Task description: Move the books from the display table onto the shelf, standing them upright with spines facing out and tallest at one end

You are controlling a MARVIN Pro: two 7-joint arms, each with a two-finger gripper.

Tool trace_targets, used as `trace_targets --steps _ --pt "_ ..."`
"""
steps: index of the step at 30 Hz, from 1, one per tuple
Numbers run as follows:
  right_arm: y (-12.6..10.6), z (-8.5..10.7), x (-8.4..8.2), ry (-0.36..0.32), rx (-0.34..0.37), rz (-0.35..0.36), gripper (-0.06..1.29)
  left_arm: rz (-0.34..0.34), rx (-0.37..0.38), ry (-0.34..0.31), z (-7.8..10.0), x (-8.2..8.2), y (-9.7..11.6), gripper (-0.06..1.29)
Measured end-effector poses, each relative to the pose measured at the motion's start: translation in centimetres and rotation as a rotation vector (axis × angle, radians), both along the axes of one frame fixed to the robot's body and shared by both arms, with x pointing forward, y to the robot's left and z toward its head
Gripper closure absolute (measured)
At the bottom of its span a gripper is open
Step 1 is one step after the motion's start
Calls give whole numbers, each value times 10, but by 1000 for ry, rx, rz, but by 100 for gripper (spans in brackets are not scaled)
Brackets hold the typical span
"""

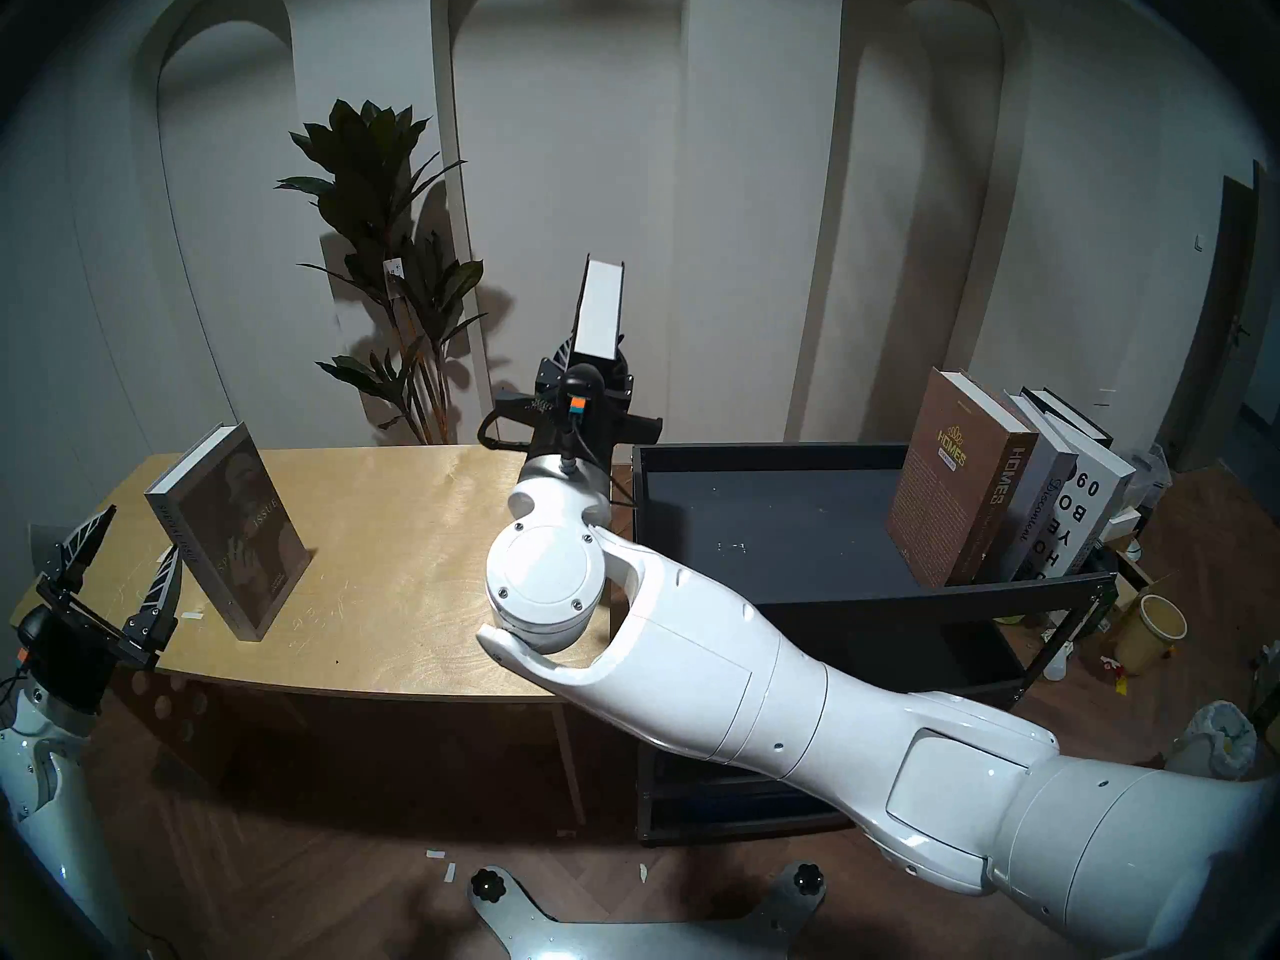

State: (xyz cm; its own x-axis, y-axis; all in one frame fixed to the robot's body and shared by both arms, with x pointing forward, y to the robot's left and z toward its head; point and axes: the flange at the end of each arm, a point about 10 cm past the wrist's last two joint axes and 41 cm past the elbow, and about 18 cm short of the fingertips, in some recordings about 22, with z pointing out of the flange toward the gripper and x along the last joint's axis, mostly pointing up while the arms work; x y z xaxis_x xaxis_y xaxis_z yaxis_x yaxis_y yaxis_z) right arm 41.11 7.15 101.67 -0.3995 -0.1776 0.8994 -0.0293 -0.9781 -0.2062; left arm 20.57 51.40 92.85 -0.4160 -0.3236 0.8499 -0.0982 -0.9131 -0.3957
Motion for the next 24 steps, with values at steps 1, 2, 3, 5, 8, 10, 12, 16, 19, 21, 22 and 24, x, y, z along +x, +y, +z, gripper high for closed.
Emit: trace_targets --steps 1,2,3,5,8,10,12,16,19,21,22,24 --pt "-7 8 -1 -12 0 -14 70 0 0 0 0 0 0 -1" --pt "-12 11 -1 -16 -1 -22 70 0 0 0 0 0 0 -1" --pt "-16 13 -1 -19 -3 -30 70 0 -1 0 0 0 0 -1" --pt "-25 19 -2 -25 -9 -47 70 0 -1 0 0 0 0 -1" --pt "-37 23 -4 -27 -25 -70 70 1 -1 0 0 0 0 -1" --pt "-43 25 -5 -27 -34 -80 70 1 -1 0 0 0 0 -1" --pt "-50 26 -7 -23 -45 -92 70 1 -1 0 0 0 0 -1" --pt "-64 28 -12 -10 -73 -109 70 1 -2 0 -1 0 0 -1" --pt "-73 29 -16 10 -91 -116 70 1 -2 0 -1 0 0 -1" --pt "-79 29 -19 28 -103 -117 70 1 -2 0 -1 0 0 -1" --pt "-83 29 -20 39 -111 -116 70 2 -2 0 -1 0 1 -1" --pt "-87 28 -23 58 -124 -112 70 2 -2 0 -1 0 1 -1"
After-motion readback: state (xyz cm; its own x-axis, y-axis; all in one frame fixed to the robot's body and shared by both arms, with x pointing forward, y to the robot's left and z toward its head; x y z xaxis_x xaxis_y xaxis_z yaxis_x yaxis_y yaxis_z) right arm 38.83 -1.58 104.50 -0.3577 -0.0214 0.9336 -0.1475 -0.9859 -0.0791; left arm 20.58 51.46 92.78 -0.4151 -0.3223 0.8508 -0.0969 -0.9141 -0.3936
